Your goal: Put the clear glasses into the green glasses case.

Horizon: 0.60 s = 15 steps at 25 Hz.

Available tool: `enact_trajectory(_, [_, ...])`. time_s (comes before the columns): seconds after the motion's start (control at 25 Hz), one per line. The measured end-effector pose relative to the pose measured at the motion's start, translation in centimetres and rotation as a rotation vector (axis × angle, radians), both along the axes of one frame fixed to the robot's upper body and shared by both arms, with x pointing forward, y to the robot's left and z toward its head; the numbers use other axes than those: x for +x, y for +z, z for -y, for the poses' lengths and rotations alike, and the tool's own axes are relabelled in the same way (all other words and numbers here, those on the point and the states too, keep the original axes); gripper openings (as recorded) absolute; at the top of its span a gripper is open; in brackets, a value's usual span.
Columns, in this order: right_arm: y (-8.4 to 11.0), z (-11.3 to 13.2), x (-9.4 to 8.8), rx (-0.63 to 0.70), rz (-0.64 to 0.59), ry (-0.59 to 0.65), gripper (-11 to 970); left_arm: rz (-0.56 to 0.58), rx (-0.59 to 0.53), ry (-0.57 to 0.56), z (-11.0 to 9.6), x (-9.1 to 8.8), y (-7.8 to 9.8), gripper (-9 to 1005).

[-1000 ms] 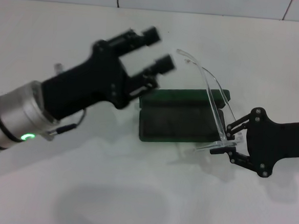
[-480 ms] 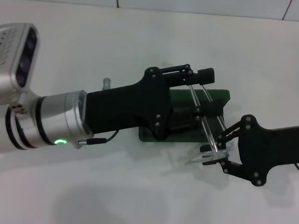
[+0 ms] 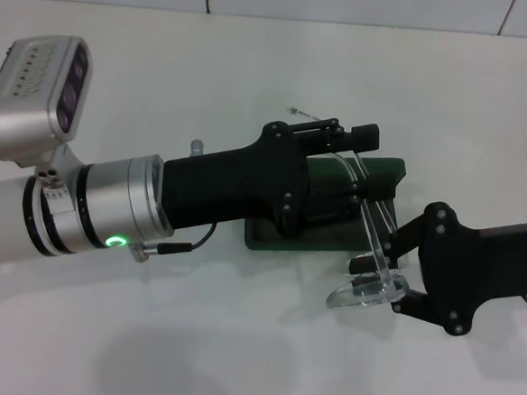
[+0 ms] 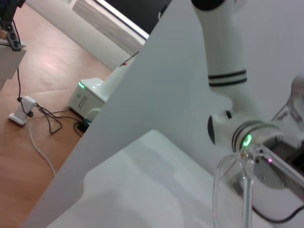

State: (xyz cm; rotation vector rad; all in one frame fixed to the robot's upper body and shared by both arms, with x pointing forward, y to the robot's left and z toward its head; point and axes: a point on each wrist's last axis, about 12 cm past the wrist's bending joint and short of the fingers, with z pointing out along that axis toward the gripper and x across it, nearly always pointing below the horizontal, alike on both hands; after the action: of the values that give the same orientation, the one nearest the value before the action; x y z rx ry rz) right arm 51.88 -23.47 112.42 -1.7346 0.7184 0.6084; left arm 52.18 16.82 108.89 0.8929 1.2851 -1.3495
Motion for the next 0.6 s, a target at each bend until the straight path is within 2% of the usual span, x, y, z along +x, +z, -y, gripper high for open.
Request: enact_trajectory(0.6, [0.2,0.4,-0.27,0.049,0.039,-0.01,118,-0.066,0.052,-0.062,0.33,-0.38,-0.52,571])
